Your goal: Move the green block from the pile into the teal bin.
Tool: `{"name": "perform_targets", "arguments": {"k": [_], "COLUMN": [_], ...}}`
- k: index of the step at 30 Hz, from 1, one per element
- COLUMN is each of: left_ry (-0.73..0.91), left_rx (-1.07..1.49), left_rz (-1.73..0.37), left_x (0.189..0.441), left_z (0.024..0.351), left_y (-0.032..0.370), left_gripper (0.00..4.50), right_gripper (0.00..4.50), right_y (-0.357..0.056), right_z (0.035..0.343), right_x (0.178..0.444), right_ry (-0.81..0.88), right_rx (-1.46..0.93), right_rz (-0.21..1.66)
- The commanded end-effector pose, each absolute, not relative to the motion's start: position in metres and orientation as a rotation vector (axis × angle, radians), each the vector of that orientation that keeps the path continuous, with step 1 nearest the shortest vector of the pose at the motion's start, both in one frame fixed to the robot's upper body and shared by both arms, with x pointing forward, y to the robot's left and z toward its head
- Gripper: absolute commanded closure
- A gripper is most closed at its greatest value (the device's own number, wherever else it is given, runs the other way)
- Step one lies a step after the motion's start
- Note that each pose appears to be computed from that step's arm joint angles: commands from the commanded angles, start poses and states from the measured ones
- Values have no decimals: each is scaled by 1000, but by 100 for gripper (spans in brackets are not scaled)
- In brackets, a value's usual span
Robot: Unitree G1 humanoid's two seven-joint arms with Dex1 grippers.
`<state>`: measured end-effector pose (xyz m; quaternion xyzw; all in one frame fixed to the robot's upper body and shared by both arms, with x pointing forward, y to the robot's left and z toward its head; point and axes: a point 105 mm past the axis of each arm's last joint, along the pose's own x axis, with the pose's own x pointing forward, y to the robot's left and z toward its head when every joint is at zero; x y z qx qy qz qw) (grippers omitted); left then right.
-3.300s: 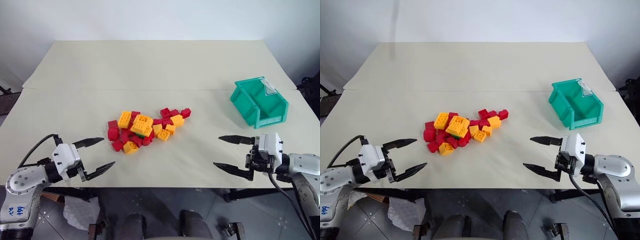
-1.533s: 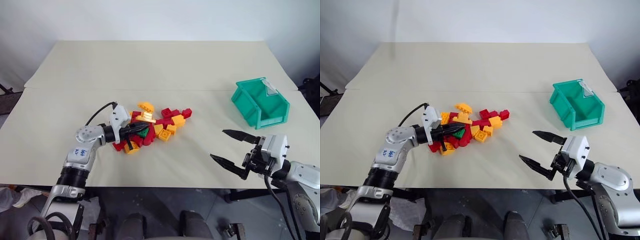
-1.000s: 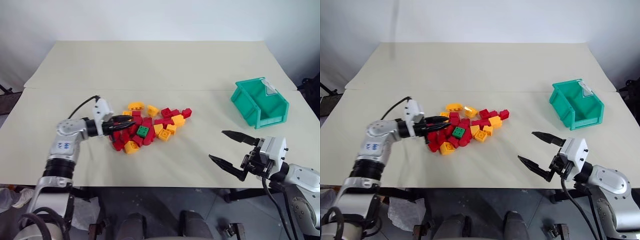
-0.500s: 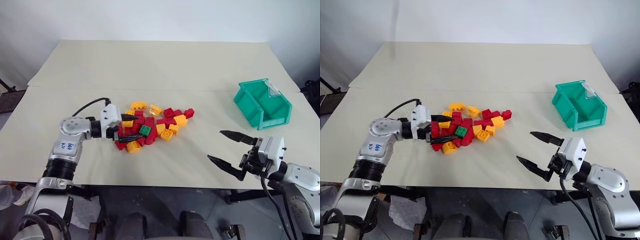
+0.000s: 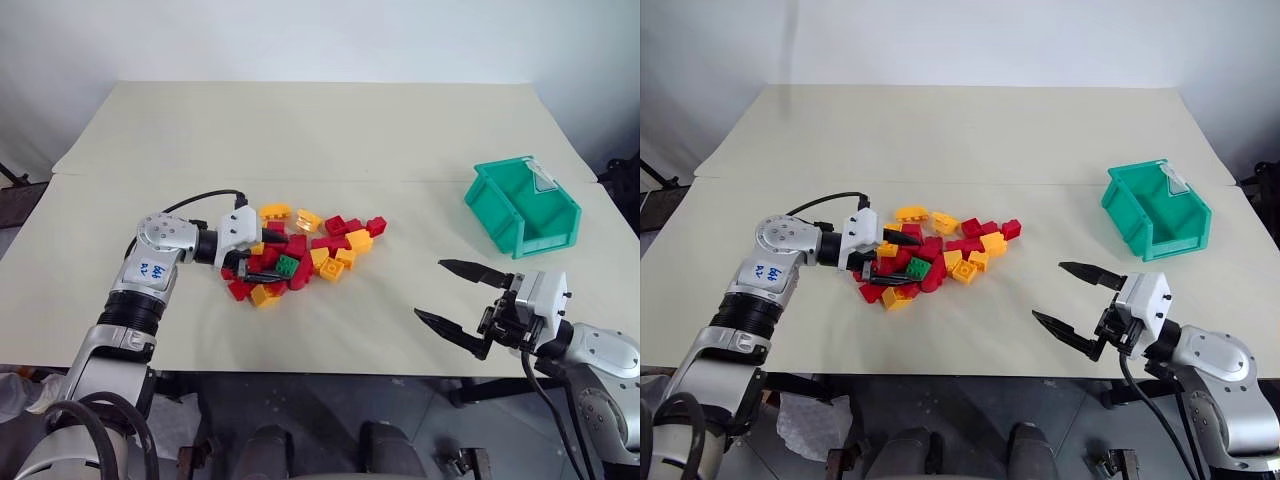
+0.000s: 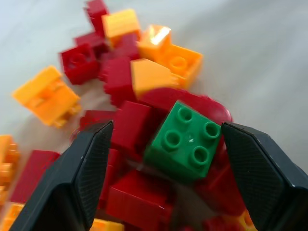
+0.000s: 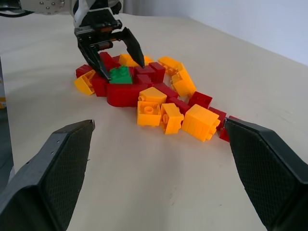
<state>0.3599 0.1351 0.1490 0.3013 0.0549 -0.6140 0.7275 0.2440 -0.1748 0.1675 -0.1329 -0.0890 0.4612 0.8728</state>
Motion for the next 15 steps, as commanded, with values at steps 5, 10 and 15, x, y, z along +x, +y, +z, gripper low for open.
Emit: {"name": "perform_targets", "arguments": {"k": [5, 10, 15], "left_ry": [188, 177, 125], "left_rx": [702, 704, 670], "left_rz": [-1366, -1365, -1362], "left_x": [363, 366, 368], "left_z": [137, 138, 149], "left_y": [129, 128, 130], "left_gripper": [213, 329, 329], "right_gripper": [0, 0, 0], "right_y": [-171, -170, -169], "right_z": [175, 175, 175], "right_x": [240, 240, 241], "right_ry": [-220, -223, -225], "right_rx": [-285, -285, -283], "right_rz": [972, 971, 972]}}
